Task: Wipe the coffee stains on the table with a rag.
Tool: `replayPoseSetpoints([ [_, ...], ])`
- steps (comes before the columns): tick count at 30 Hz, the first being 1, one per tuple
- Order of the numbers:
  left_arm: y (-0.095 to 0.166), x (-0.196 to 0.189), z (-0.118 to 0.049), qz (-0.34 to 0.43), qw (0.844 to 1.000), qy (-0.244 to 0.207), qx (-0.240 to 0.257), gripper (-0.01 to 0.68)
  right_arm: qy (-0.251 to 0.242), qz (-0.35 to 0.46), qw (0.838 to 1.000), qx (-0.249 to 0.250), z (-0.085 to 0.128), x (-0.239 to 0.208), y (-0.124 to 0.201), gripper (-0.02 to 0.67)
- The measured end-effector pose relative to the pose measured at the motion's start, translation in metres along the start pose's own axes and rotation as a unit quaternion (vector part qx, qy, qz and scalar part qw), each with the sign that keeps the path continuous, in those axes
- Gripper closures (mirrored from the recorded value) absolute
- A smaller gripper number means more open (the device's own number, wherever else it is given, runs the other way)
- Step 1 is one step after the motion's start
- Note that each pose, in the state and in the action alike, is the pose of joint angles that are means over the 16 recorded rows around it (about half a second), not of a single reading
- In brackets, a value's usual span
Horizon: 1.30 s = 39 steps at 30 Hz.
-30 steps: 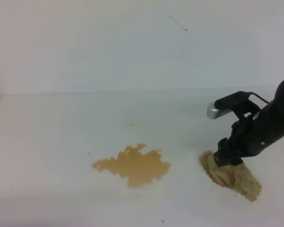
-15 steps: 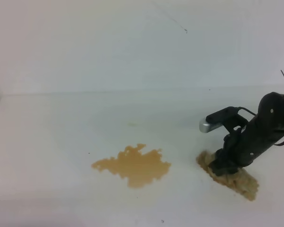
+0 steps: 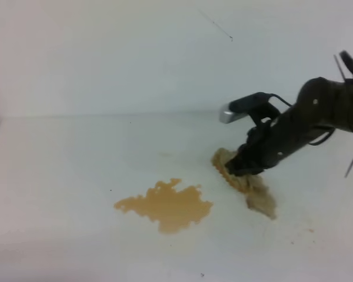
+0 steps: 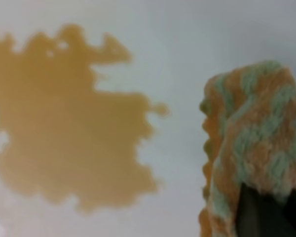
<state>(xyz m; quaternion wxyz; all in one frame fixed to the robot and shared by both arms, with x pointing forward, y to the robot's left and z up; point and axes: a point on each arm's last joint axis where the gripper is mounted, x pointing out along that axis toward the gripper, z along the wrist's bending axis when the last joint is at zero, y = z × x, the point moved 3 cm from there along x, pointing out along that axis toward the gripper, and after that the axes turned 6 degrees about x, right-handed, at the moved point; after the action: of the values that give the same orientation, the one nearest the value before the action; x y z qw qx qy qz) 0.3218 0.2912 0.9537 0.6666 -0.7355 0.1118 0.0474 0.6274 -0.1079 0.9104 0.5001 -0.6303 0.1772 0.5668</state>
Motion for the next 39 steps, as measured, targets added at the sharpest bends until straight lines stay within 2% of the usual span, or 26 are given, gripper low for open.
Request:
replayPoseSetpoints([
  [7, 0.0, 0.0, 0.0, 0.0, 1.0, 0.0, 0.0, 0.675, -0.027, -0.003, 1.0, -0.009, 0.025, 0.024, -0.022, 0.649],
  [18, 0.0, 0.0, 0.0, 0.0, 1.0, 0.0, 0.0, 0.675, -0.067, 0.019, 0.998, -0.01, 0.063, 0.066, -0.026, 0.649],
  [28, 0.0, 0.0, 0.0, 0.0, 1.0, 0.0, 0.0, 0.675, -0.097, 0.016, 0.995, -0.021, 0.101, 0.074, -0.025, 0.649],
  [39, 0.0, 0.0, 0.0, 0.0, 1.0, 0.0, 0.0, 0.675, -0.132, 0.013, 0.991, -0.018, 0.12, 0.069, -0.04, 0.649],
])
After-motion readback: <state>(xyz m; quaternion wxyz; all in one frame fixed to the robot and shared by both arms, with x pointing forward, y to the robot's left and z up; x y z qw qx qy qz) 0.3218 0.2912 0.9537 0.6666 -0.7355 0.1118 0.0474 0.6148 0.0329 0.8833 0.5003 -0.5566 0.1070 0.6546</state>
